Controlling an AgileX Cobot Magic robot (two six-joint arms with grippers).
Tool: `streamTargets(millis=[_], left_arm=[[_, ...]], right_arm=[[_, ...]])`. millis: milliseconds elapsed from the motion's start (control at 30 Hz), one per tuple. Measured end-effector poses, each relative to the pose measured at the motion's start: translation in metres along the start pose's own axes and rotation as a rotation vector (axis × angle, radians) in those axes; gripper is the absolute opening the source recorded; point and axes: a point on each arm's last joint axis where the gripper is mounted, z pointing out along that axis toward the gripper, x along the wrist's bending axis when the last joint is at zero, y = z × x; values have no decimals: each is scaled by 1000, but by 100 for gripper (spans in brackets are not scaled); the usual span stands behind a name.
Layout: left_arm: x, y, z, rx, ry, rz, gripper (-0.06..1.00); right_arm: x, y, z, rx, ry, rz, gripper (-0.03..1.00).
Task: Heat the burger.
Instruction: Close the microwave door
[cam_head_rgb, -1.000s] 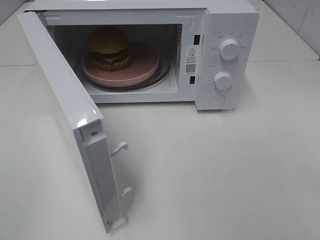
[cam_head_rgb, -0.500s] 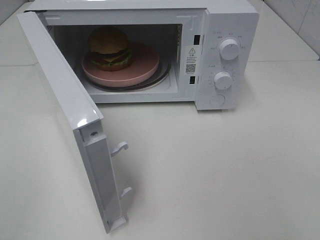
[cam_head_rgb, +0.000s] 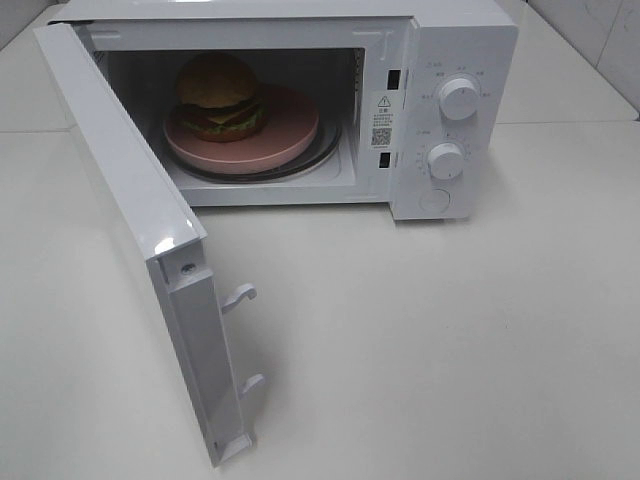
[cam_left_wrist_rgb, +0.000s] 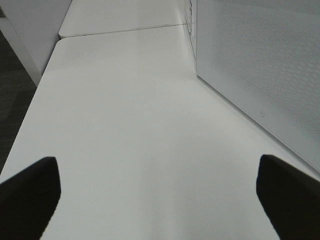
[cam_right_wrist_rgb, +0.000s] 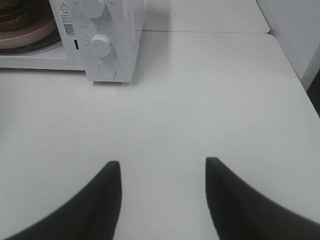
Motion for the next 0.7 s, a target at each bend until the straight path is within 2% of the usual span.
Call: streamTargets(millis=[267, 333, 433, 633, 667, 700], left_arm=[[3, 2, -1, -11, 28, -26, 99], [4, 16, -6, -66, 35, -64, 99], [7, 32, 0, -77, 37, -84, 99], [12, 51, 22, -103, 45, -92, 99], [14, 57, 31, -166, 57, -78, 98], [14, 57, 31, -166, 57, -78, 98]], right_arm=[[0, 0, 0, 0, 0, 0, 53], [0, 0, 0, 0, 0, 0, 53], [0, 0, 0, 0, 0, 0, 53], [0, 0, 0, 0, 0, 0, 53], [0, 0, 0, 0, 0, 0, 53], [0, 0, 0, 0, 0, 0, 53]])
